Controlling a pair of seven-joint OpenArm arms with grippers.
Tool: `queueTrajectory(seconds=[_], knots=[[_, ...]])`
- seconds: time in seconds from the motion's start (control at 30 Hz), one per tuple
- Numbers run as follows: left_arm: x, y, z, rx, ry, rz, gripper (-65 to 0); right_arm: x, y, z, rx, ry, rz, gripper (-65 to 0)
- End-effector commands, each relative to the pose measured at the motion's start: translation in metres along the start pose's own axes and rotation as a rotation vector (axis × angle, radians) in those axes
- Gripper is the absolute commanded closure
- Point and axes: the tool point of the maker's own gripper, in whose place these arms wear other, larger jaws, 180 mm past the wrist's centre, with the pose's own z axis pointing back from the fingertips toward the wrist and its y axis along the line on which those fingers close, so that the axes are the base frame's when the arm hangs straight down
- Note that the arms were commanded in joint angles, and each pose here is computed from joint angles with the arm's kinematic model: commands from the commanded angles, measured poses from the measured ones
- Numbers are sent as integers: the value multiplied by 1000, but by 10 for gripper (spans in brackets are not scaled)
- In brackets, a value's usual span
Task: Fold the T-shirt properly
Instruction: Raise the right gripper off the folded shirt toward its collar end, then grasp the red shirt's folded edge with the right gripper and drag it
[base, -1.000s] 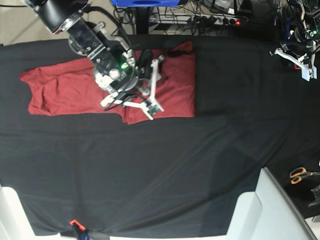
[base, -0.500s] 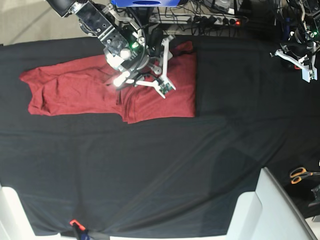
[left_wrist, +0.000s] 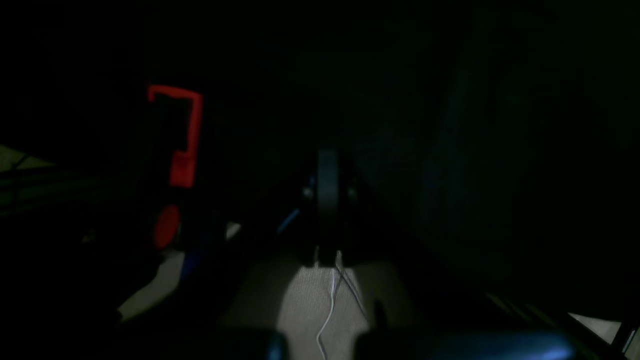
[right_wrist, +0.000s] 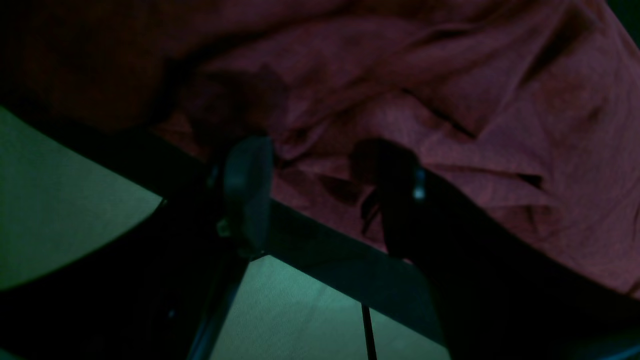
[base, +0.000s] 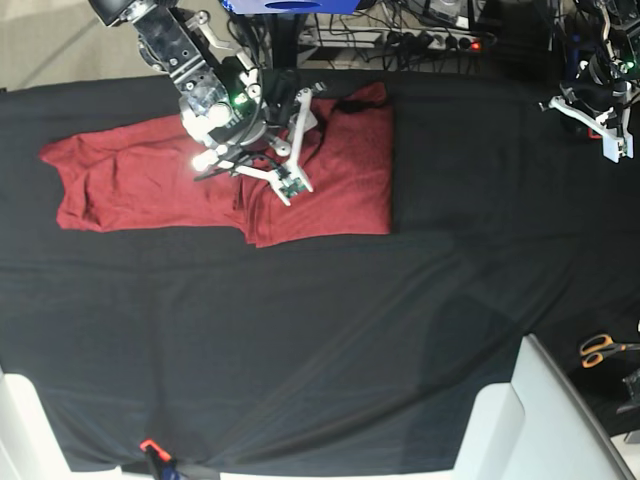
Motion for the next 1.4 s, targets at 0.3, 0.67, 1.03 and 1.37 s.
queueTrajectory(seconds=[0.3,0.67,1.03,1.37], knots=[[4,-7,-3,-21,-2,-41,0,38,29,12,229,-123,-117,-329],[4,-6,-3,-20,-1,-39,0,38,-10,18,263,-182,-370,-327],[5,-7,-3,-22,-3,-40,0,32,-3,8,327,-162,-446,-327],[4,-7,-3,-21,-2,-40,0,17,-2,-8,317,-124,-473,-327]])
